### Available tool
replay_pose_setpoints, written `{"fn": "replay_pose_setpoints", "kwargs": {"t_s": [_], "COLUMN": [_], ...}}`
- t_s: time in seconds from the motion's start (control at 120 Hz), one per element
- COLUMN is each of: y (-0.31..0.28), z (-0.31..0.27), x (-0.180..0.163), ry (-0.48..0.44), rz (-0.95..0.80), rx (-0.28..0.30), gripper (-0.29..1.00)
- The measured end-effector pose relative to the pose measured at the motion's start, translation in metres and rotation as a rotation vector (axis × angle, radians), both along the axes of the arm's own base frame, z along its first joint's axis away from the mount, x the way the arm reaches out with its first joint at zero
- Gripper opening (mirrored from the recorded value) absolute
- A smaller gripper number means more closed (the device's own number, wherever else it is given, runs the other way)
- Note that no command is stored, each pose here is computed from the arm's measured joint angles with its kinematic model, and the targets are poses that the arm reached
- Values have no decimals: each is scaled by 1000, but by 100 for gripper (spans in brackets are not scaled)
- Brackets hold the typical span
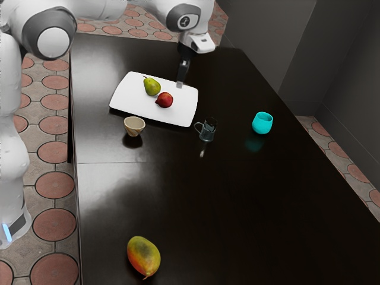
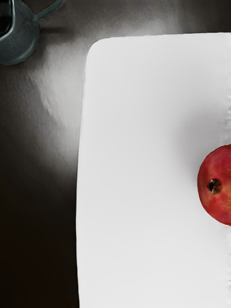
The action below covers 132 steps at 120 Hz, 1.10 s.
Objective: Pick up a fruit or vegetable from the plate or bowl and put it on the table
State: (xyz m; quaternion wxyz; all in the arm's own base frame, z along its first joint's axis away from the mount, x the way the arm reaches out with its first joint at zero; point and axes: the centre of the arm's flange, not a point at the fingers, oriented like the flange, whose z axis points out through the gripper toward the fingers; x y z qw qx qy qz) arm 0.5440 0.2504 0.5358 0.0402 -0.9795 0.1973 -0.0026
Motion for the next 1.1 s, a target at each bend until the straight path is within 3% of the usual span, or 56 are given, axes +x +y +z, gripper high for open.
{"fn": "replay_pose_setpoints", "kwargs": {"t_s": [0.208,1.1], "y": [-3,31], "z": [-41,-75], "x": [1,-18], "ry": [15,19], "rz": [-92,-181], "rx": [-5,-9], "gripper": [70,70]}}
